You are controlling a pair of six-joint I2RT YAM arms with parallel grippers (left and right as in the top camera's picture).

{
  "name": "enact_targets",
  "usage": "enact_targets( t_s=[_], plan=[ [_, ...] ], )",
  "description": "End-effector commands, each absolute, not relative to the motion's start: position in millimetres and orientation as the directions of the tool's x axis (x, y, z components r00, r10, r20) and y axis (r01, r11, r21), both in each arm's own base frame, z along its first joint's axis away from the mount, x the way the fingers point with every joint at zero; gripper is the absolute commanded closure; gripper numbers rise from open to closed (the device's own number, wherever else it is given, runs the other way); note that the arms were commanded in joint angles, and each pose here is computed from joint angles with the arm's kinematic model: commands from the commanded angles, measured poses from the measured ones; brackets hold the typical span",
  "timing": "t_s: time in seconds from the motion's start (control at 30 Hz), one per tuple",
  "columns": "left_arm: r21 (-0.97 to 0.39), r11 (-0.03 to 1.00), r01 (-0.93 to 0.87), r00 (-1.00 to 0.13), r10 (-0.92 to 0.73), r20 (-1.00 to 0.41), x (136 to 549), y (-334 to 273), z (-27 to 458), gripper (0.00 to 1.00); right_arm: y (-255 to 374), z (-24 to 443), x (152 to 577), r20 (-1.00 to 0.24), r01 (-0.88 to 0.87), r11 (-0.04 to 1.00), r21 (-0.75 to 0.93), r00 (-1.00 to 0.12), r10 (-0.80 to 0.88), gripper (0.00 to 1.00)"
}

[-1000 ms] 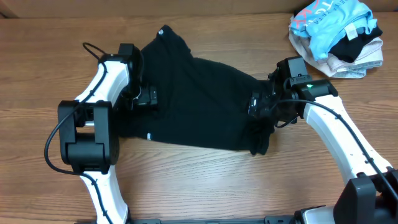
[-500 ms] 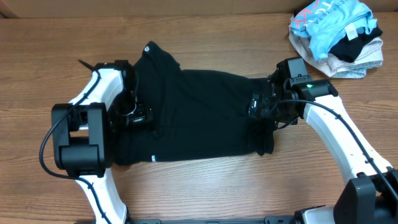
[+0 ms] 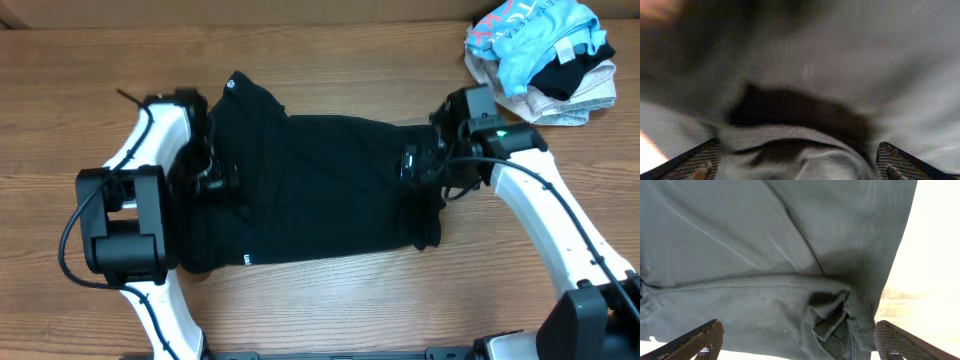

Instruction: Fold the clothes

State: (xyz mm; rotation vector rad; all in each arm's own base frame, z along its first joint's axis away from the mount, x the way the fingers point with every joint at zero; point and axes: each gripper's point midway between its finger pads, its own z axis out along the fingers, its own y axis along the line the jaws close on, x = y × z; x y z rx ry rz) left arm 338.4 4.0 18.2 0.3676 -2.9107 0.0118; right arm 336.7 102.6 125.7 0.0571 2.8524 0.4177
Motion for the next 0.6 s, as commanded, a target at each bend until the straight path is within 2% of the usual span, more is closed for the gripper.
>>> enact_targets(
  t_s=[0.0,0.13,0.23,0.3,0.43,0.57],
  plan=[
    [0.016,0.982,-0.189,-0.981,-0.188,-0.043,396.2,15.7,83.4,0.00,100.6,165.7,366.3,-0.371,-0.051,0.954,0.295,-0.926,0.065,0.00],
    [-0.080,0.983,-0.162,-0.948,-0.178,-0.263,447.5,5.9,142.1,0.00,97.0,187.2,382.4,-0.439,-0.063,0.955,0.290,-0.896,0.074,0.00],
    [-0.126,0.992,-0.020,-0.893,-0.074,-0.443,489.5,-7.3,172.6,0.00,96.5,191.6,389.3,-0.466,-0.068,0.954,0.293,-0.881,0.080,0.00],
    [-0.147,0.989,0.023,-0.842,-0.061,-0.536,513.7,-12.5,183.8,0.00,95.4,191.8,390.8,-0.472,-0.066,0.956,0.287,-0.878,0.081,0.00],
    [-0.147,0.988,0.047,-0.761,-0.060,-0.645,555.0,-13.0,183.4,0.00,91.6,190.5,390.7,-0.472,-0.055,0.962,0.268,-0.878,0.082,0.00],
    [-0.141,0.988,0.059,-0.737,-0.052,-0.674,583.7,-14.3,155.9,0.00,90.4,187.7,386.6,-0.455,-0.048,0.964,0.263,-0.887,0.080,0.00]
  ],
)
